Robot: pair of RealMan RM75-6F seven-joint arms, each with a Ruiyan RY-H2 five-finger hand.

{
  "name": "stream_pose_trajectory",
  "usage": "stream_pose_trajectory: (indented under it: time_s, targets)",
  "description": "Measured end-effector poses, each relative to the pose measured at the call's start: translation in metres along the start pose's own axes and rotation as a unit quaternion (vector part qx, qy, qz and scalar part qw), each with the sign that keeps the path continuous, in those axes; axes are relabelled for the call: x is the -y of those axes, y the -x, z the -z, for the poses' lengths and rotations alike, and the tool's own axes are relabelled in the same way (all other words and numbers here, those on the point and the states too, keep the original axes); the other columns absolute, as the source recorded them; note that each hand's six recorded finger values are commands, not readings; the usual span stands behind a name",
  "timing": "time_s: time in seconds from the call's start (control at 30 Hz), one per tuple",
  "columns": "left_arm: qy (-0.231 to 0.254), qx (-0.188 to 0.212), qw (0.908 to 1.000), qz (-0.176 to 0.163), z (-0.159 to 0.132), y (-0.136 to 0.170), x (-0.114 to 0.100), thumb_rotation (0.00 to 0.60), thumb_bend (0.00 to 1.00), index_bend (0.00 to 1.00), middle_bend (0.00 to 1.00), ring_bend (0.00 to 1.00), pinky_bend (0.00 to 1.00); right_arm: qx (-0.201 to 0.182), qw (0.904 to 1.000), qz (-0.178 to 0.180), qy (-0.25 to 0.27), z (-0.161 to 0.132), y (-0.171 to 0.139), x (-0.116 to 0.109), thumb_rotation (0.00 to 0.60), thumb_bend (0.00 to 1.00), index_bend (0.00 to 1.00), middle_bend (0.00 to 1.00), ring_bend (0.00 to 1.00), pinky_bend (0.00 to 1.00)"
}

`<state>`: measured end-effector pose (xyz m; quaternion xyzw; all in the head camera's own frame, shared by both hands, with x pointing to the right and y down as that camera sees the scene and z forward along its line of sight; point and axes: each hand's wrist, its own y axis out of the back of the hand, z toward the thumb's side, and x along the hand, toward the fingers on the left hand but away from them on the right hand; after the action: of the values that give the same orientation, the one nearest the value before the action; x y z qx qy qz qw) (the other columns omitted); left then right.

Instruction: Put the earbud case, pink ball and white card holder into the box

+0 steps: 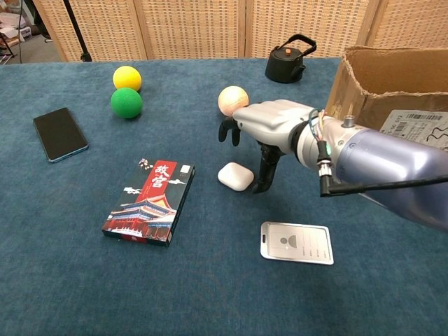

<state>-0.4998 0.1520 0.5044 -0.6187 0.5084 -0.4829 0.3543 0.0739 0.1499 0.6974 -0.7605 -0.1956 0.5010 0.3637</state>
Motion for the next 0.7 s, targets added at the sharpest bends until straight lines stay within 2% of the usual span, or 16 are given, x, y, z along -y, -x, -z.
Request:
stream_pose_trajectory:
  time_s: [0.4, 0.7]
  targets:
    - [-0.007, 0.001, 0.9999, 0.011, -0.003, -0.001, 0.007, 0.600, 0.00, 0.00, 0.00, 0.00, 0.00, -0.004, 0.9998, -0.010, 0.016, 0.000, 0.012, 0.014, 0.600, 0.13, 0.25, 0.29, 0.01, 0.00]
    - [-0.006, -0.002, 0.9999, 0.014, -0.003, -0.002, 0.009, 0.600, 0.00, 0.00, 0.00, 0.00, 0.00, -0.018, 0.9998, -0.001, 0.013, -0.003, 0.017, 0.016, 0.600, 0.16, 0.39, 0.37, 0.08, 0.00]
